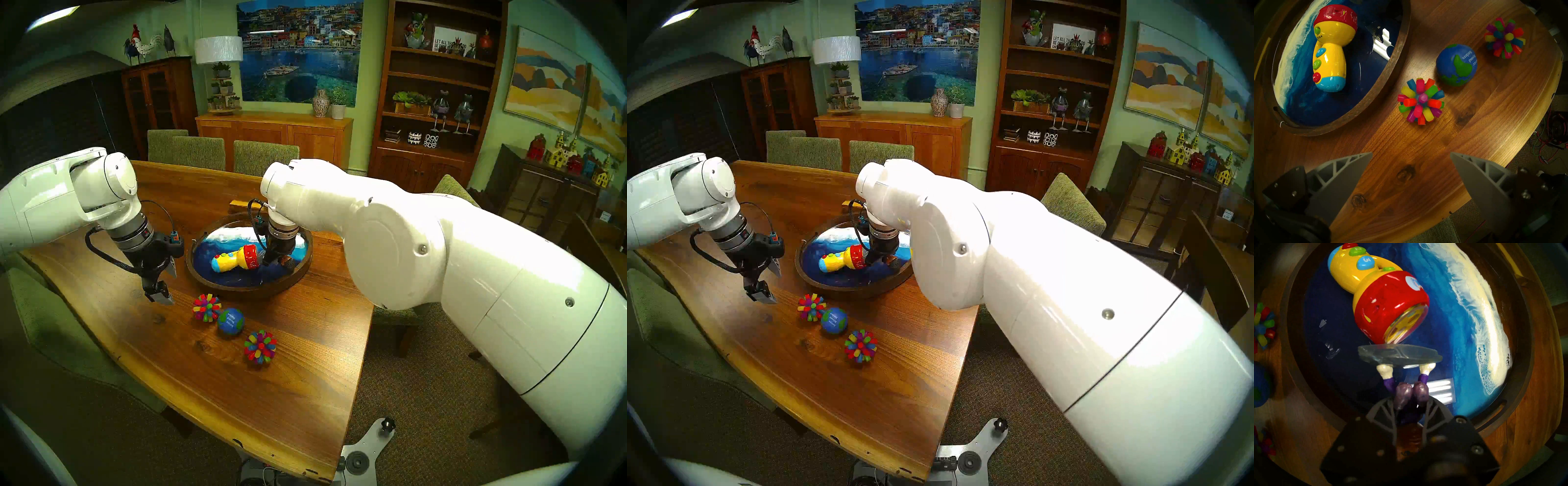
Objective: Put toys in center tray
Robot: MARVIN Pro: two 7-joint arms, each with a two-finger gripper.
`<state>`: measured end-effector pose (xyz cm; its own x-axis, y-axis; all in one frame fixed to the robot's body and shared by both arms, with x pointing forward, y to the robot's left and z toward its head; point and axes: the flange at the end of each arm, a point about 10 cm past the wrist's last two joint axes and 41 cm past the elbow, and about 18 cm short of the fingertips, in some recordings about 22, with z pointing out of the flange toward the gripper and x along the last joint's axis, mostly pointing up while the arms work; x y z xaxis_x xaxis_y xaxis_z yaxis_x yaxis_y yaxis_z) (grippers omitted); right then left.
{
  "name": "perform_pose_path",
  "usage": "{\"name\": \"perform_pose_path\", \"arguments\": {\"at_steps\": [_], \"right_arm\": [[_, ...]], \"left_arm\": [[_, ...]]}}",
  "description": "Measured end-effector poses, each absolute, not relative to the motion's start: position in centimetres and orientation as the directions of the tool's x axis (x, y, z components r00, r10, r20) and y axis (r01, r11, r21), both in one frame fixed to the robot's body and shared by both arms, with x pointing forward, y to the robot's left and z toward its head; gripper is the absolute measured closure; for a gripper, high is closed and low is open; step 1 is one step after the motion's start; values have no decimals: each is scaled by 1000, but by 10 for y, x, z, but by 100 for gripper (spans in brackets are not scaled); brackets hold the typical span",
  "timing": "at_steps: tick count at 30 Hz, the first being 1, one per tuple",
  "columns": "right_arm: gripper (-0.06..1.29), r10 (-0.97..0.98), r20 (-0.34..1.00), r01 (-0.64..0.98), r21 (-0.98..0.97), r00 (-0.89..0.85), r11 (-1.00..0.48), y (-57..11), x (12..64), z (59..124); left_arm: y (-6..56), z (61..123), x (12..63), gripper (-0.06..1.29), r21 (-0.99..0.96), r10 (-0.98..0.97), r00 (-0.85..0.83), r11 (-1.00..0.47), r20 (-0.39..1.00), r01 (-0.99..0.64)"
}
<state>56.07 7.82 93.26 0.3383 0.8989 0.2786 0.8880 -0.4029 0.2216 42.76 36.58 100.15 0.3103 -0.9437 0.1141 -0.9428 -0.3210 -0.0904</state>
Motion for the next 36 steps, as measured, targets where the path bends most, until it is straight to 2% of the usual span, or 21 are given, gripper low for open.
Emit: {"name": "perform_pose_path", "arguments": {"at_steps": [16,36], "right_arm": [[110,945,259,934,239,202,-265,76,560,928],[110,985,168,961,278,-49,0,67,562,928]], "left_arm": [[366,1001,428,0,-90,-944,311,-321,114,-943],[366,1001,428,0,-90,-944,311,-321,114,-943]]}}
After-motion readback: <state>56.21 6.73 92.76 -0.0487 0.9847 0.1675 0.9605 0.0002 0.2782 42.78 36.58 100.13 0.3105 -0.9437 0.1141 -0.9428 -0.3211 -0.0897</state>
